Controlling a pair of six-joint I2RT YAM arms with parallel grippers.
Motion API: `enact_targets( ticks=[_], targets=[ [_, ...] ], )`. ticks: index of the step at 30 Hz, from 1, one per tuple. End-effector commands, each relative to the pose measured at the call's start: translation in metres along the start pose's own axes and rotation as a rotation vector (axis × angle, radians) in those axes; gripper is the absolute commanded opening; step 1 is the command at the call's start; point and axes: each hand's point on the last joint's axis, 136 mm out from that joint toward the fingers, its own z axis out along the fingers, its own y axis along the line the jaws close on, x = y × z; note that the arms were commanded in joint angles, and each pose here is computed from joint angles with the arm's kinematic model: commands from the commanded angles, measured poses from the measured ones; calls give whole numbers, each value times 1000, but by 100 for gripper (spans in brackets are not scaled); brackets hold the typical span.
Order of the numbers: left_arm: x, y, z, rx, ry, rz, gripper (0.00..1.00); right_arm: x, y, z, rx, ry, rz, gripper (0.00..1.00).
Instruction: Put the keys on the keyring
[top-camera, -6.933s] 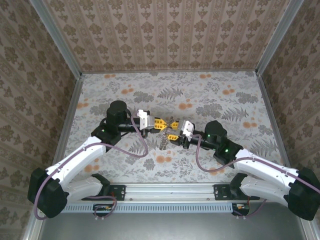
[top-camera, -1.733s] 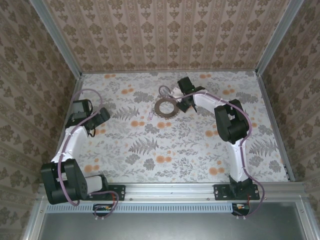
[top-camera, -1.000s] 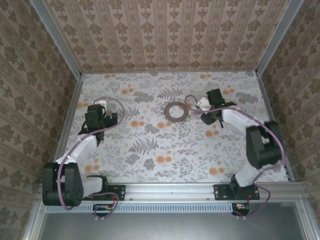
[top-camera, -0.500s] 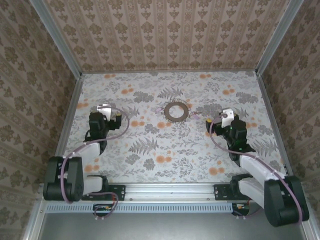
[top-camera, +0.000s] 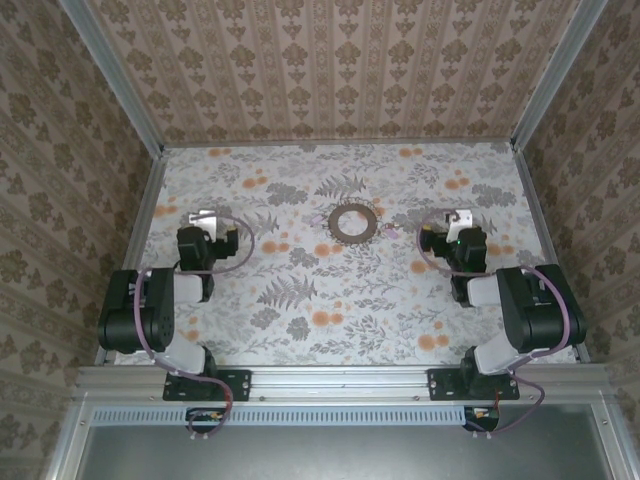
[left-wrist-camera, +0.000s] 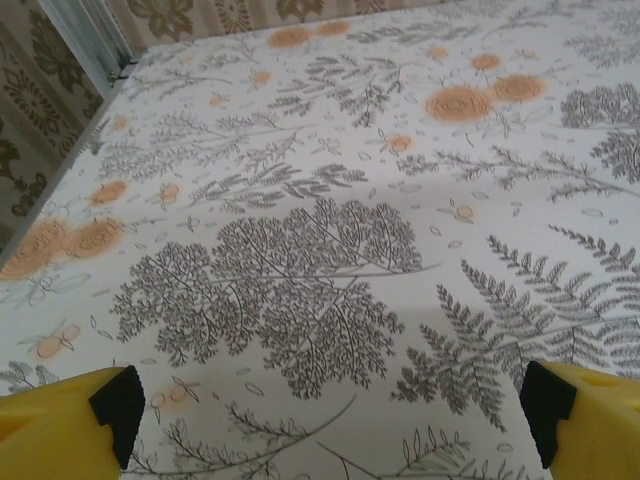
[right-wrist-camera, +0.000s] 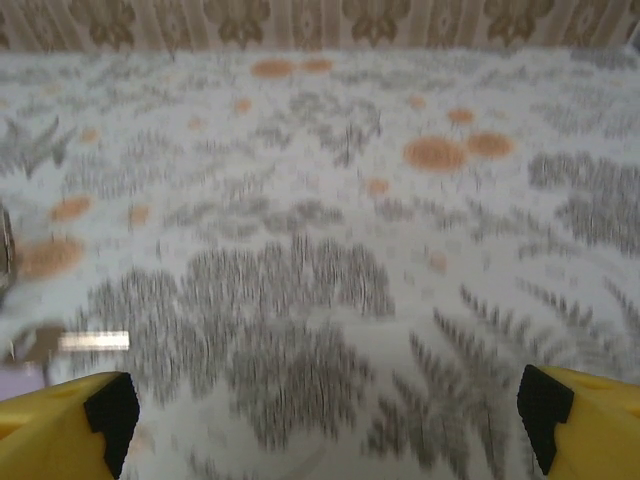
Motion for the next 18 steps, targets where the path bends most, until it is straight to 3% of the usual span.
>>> enact_targets(
  ticks=[1, 18],
  targets=[
    [-13, -2, 1, 22, -38, -28, 100, -6, -4, 3, 29, 8, 21, 100],
    [-13, -2, 1, 22, -38, -29, 100, -5, -1, 5, 20, 19, 11, 100]
  ],
)
